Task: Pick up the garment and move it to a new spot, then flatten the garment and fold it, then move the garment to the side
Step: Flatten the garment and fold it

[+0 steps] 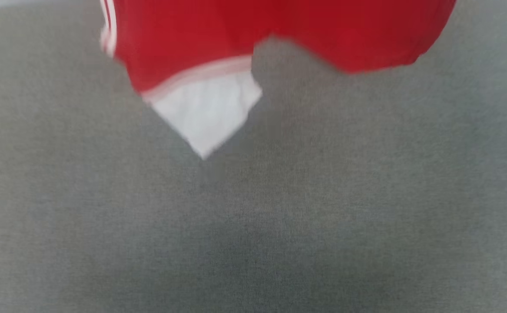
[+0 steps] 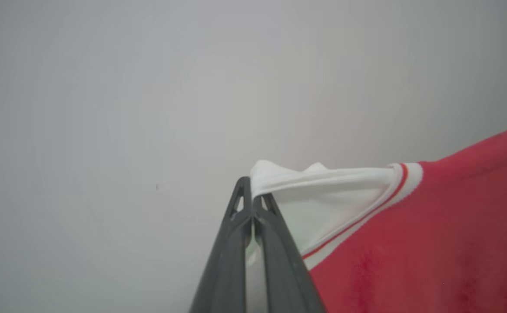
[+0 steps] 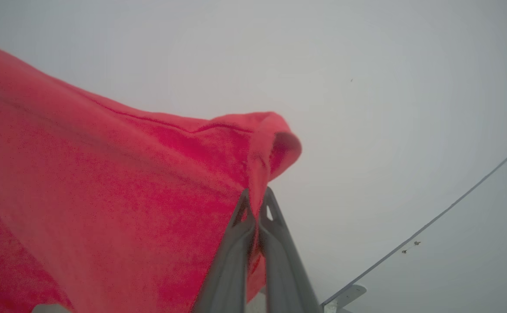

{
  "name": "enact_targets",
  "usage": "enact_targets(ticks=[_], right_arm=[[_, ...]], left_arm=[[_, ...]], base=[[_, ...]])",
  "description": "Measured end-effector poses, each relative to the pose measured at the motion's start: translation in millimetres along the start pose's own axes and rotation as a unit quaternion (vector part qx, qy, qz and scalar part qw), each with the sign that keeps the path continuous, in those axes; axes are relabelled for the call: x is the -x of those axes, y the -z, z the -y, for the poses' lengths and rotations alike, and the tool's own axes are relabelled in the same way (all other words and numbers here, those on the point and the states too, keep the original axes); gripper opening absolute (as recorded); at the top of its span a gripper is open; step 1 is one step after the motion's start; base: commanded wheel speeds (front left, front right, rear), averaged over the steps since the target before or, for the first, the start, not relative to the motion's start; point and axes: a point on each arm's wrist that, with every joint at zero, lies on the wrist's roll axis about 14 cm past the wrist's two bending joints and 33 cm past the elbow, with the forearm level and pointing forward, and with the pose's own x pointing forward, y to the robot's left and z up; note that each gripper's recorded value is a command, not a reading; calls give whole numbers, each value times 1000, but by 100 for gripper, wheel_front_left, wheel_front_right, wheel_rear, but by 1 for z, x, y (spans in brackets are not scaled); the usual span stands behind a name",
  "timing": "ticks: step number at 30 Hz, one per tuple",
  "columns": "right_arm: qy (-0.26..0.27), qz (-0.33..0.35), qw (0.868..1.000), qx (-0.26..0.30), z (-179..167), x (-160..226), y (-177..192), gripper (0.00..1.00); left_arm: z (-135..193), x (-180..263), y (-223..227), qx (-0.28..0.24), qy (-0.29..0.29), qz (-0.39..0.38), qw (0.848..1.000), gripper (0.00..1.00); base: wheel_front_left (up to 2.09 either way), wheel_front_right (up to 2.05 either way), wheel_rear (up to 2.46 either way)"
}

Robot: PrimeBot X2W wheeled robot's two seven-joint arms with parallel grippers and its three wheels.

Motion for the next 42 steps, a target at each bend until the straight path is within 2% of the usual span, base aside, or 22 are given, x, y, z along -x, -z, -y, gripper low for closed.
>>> enact_targets(ticks=[3,8,10,13,17,22,25,30,35,36,37,42], right_arm=[[37,58,998,10,20,-30,5,0],[66,134,988,38,35,-60,15,0],[71,137,987,44,36,-72,28,0],[54,111,991,48,15,-90,63,0],[16,50,998,44,-24,-94,115,0],[-18,-27,999,30,-60,-70,157,0],[-43,-66,997,8,-85,-51,175,0],[-78,-108,991,-9,-102,-14,188,0],[-105,-131,985,-33,-107,25,195,0],[-105,-131,985,-33,-107,25,195,0],[-117,-143,982,-37,-110,42,200,0],[-140,-162,976,-47,-112,75,207,0]], left_arm=[[-2,-33,-9,-25,-12,64,998,0],[-6,-62,-12,-55,-29,144,988,0],[-4,-69,-11,-62,-29,174,982,0],[-2,-77,13,-60,-24,176,982,0],[5,-75,68,-55,-3,109,993,0],[32,-49,144,1,27,-27,999,0],[55,-19,186,40,57,-116,991,0],[59,39,222,87,75,-209,971,0],[72,97,245,118,97,-272,950,0],[72,97,245,118,97,-272,950,0],[76,119,251,124,97,-289,945,0],[91,173,260,142,98,-321,931,0]], base=[[0,0,0],[0,0,0],[0,0,0],[0,0,0],[0,0,0],[0,0,0],[0,0,0],[0,0,0],[0,0,0],[0,0,0],[0,0,0],[0,0,0]])
